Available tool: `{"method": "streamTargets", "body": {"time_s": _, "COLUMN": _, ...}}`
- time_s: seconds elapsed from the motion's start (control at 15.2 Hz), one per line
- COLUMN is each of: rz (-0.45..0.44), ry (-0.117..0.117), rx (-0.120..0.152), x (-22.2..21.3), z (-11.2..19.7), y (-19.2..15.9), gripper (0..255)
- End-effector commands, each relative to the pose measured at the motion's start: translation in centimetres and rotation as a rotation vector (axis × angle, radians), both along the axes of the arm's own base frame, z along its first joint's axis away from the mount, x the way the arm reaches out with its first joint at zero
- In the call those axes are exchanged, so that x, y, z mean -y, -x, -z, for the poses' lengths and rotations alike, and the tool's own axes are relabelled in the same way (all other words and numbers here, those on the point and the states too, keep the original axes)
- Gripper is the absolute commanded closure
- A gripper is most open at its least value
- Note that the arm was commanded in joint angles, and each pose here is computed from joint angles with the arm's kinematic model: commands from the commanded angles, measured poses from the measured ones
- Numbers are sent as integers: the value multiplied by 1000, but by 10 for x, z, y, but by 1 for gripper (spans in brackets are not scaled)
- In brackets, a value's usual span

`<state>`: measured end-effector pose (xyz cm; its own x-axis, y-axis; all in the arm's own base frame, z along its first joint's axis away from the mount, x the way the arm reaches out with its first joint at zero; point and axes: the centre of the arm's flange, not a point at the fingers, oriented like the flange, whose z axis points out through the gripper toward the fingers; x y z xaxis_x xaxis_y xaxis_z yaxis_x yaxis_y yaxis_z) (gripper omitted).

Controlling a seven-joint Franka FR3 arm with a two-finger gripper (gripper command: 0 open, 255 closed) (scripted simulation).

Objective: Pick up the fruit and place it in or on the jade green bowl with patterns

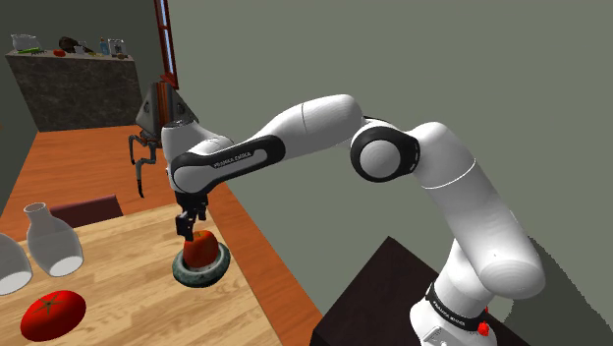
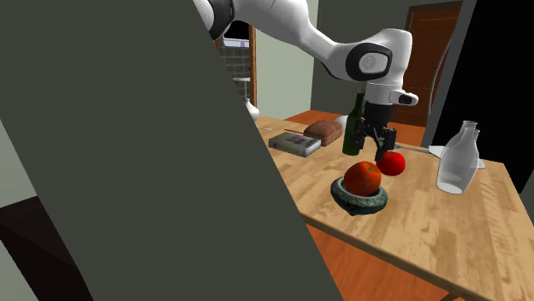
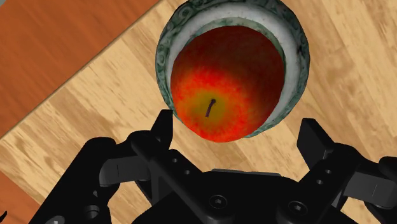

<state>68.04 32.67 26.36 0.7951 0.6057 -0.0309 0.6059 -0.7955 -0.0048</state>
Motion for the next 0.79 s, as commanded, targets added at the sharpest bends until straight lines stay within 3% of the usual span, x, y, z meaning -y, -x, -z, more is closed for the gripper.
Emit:
{"method": "streamTargets", "body": {"time_s": 0.0, "rz": 0, "ry": 0, "rx": 0, "x": 0, "z": -13, "y": 0, "gripper": 0}}
{"method": "streamTargets", "body": {"time_s": 0.2, "rz": 0, "ry": 0, "rx": 0, "x": -1, "z": -50, "y": -1, "gripper": 0}}
{"method": "streamTargets", "body": {"time_s": 0.73, "rz": 0, "ry": 0, "rx": 0, "x": -1, "z": -50, "y": -1, "gripper": 0}}
